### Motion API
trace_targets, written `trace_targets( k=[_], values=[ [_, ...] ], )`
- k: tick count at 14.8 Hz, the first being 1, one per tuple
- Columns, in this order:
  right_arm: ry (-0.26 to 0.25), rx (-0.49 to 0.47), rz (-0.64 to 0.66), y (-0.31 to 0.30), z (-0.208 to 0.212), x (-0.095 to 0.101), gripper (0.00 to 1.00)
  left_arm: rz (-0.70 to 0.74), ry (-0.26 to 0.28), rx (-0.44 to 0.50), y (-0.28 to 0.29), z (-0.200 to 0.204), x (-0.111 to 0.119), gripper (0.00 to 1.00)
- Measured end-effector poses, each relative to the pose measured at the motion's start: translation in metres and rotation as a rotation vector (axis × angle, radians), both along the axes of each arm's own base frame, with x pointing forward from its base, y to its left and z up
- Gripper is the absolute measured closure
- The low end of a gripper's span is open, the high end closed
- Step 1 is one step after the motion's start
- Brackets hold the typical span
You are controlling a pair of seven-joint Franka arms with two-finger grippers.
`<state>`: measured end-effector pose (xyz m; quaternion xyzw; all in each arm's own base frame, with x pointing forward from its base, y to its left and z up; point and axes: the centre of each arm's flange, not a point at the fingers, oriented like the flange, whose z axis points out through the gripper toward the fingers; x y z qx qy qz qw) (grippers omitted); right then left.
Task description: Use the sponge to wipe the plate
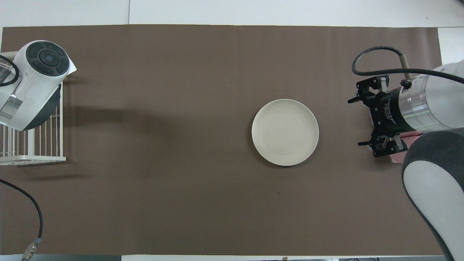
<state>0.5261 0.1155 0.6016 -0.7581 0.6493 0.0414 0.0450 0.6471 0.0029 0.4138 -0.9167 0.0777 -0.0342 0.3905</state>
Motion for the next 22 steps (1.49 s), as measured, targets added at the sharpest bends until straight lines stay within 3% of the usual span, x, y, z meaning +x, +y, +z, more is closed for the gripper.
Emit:
trace_targets(
  k=[2, 4, 7, 8, 10, 11, 13, 16, 18, 22],
  values=[
    [0.005, -0.002, -0.015, 0.012, -0.001, -0.003, 0.0, -0.001, -0.007, -0.001, -0.001, 0.003, 0.001, 0.3],
    [-0.015, 0.004, -0.043, 0.036, -0.002, -0.003, 0.0, -0.002, -0.013, -0.002, -0.002, 0.007, 0.003, 0.55],
    [-0.036, 0.027, -0.154, 0.11, -0.008, -0.005, 0.0, 0.0, -0.018, -0.001, -0.003, 0.01, 0.004, 0.59],
    [-0.033, 0.033, -0.185, 0.134, -0.009, -0.004, 0.0, 0.0, -0.019, -0.001, -0.003, 0.01, 0.004, 0.65],
    [-0.027, 0.031, -0.238, 0.176, -0.014, -0.002, 0.07, -0.001, -0.021, -0.001, -0.003, 0.011, 0.004, 0.88],
    [-0.023, 0.022, -0.255, 0.198, -0.02, -0.002, 0.16, -0.001, -0.023, -0.001, -0.004, 0.012, 0.004, 0.93],
    [-0.004, 0.011, -0.284, 0.233, -0.035, -0.004, 0.18, 0.001, -0.027, 0.002, -0.007, 0.018, 0.005, 0.93],
    [-0.002, 0.021, -0.357, 0.259, -0.05, 0.004, 0.0, 0.057, -0.03, -0.007, -0.012, 0.04, 0.006, 0.93],
    [-0.008, 0.015, -0.367, 0.273, -0.056, 0.005, 0.0, 0.151, -0.022, -0.109, -0.023, 0.07, 0.003, 0.94],
    [-0.087, -0.038, -0.306, 0.305, -0.059, 0.002, 0.0, 0.313, 0.04, -0.494, -0.055, 0.13, -0.013, 0.94]
  ],
)
